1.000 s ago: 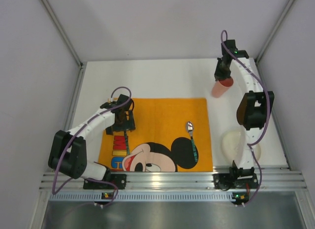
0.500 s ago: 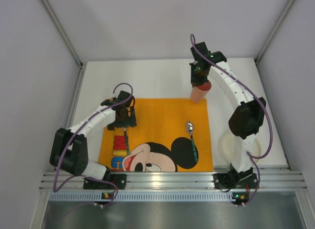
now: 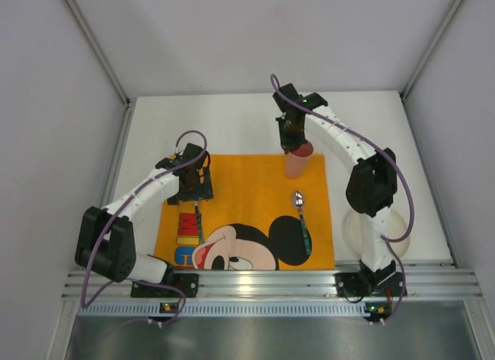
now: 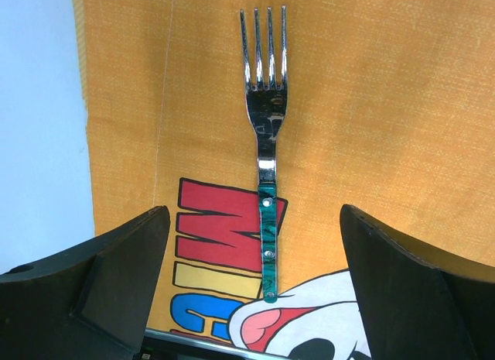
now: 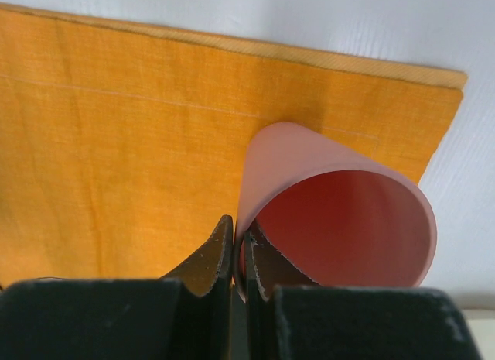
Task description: Set the dinner table for one person
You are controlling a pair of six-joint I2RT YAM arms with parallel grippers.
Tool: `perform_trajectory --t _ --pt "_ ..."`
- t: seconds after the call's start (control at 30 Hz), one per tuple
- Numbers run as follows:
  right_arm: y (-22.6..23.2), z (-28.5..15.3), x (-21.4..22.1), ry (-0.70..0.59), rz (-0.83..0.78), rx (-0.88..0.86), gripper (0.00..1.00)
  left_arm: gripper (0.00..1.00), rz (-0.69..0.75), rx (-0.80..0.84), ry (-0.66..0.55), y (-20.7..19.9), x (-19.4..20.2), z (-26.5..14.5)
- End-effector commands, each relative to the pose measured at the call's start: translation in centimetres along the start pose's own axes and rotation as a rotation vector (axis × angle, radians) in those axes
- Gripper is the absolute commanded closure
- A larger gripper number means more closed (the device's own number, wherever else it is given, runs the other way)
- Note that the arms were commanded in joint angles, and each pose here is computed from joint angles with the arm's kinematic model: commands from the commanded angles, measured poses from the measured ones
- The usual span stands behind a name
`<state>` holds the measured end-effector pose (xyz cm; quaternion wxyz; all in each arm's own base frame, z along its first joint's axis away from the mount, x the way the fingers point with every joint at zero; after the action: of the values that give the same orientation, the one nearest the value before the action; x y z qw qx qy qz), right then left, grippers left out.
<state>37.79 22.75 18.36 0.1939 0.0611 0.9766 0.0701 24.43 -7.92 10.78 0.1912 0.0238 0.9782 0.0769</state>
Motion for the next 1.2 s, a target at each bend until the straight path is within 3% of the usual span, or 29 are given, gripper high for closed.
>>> perform_trajectory --t 0.0,0.07,0.17,0.3,0.37,0.6,0.77,0.87,0.93,0.97,1.1,1.13,1.17 --pt "0.5 1.0 1.2 0.014 -0.017 0.019 1.0 0.04 -0.023 -0.003 -0.052 0.4 -0.5 -0.6" --pt "0.5 1.4 1.6 0.027 -0.026 0.025 0.99 0.04 -0.026 -0.001 -0.051 0.4 -0.4 -0.7" --pt "0.3 1.2 1.9 0.027 -0.034 0.032 0.87 0.04 -0.033 0.005 -0.063 0.3 -0.7 -0.8" --pt "0.2 -0.6 1.4 -0.013 -0.034 0.017 0.56 0.04 -0.04 0.022 -0.1 0.2 -1.4 -1.3" --pt "0.2 -1.4 1.2 -0.023 -0.035 0.005 0.52 0.04 -0.03 0.033 -0.103 0.0 -1.8 -1.5" --pt "-0.9 -7.6 0.0 -0.139 -0.018 -0.018 0.25 0.04 0.001 0.09 -0.163 -1.1 -5.1 -3.0" --pt "-3.7 -13.3 0.0 -0.229 0.023 -0.016 0.12 0.04 0.065 0.16 -0.258 -2.8 -8.2 -4.8" --pt "-7.0 -15.8 0.6 -0.276 0.072 0.023 0.05 0.04 0.138 0.284 -0.32 -5.8 -10.2 -6.3" --pt "-10.3 -14.7 1.8 -0.251 0.124 0.093 0.0 0.04 0.254 0.462 -0.379 -10.0 -11.5 -7.9" --pt "-11.6 -15.5 2.6 -0.264 0.15 0.088 0.0 0.04 0.296 0.527 -0.382 -11.7 -11.6 -8.3" --pt "-18.6 -11.5 7.0 -0.097 0.37 0.107 0.0 0.07 0.508 0.848 -0.427 -21.0 -11.8 -12.3" --pt "-19.3 -11.3 7.4 -0.097 0.411 0.093 0.0 0.08 0.556 0.927 -0.387 -23.3 -11.0 -12.1" --pt "-20.0 -12.0 7.8 -0.125 0.444 0.076 0.0 0.08 0.59 0.977 -0.433 -25.0 -11.8 -14.0"
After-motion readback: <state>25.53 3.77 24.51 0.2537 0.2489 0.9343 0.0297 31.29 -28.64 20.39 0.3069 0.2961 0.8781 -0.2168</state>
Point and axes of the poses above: each gripper's point midway between its finger pads, its own z axis out along the fingers, its own y axis along the line the jaws close on, x = y × z, the point moved 4 cm from there along -z, back along the fingers, and after that the axes turned 14 degrees about z, right-handed, at the moved point
